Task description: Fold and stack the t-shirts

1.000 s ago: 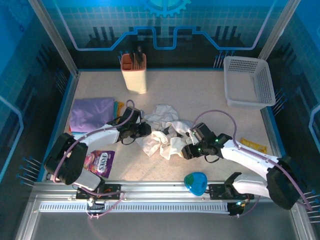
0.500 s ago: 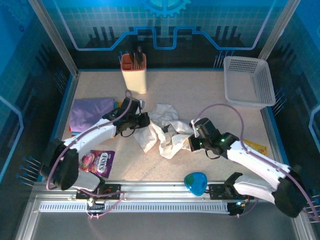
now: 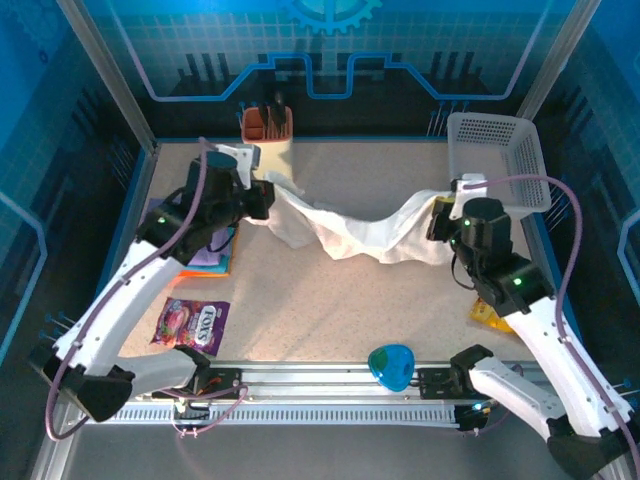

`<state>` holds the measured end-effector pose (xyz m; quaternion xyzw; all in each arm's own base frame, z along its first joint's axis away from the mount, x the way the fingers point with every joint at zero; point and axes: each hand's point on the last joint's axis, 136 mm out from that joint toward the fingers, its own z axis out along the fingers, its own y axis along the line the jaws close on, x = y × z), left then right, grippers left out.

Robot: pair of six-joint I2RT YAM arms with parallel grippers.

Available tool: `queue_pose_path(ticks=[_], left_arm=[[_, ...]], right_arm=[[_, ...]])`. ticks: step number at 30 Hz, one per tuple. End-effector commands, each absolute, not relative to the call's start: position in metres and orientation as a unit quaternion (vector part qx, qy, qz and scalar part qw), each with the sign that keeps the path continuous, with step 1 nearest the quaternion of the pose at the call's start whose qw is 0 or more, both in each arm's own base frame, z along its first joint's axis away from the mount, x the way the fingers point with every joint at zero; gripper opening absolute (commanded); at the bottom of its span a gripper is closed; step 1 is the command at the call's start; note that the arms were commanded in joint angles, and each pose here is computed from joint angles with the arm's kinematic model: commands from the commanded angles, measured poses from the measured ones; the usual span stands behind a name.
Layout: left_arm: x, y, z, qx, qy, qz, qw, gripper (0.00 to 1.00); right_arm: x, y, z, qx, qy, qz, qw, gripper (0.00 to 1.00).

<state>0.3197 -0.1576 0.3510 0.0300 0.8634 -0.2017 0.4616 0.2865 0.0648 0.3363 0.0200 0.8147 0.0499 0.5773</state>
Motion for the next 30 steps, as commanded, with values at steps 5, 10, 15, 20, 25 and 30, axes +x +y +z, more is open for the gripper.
queue_pose_path(ticks=[5, 10, 15, 20, 25, 30], left_arm=[[0.292, -0.123, 0.444, 0.036, 0.808, -0.172, 0.563, 0.05], [0.265, -0.124, 0.488, 0.076, 0.762, -0.203, 0.61, 0.08], [0.234, -0.123, 0.527, 0.099, 0.709, -0.243, 0.655, 0.08], [0.227, -0.122, 0.545, 0.109, 0.682, -0.249, 0.678, 0.09], [0.262, -0.131, 0.524, 0.103, 0.714, -0.218, 0.657, 0.09], [0.308, -0.141, 0.462, 0.091, 0.769, -0.195, 0.603, 0.11]], right_arm=[[0.262, 0.023, 0.428, 0.077, 0.721, 0.017, 0.689, 0.0], [0.234, 0.018, 0.46, 0.07, 0.66, 0.043, 0.747, 0.0], [0.208, 0.019, 0.481, 0.037, 0.63, 0.059, 0.774, 0.0], [0.192, 0.014, 0.49, 0.042, 0.612, 0.07, 0.787, 0.0], [0.211, 0.012, 0.469, 0.067, 0.651, 0.057, 0.754, 0.0], [0.249, 0.017, 0.411, 0.09, 0.738, 0.023, 0.669, 0.05]])
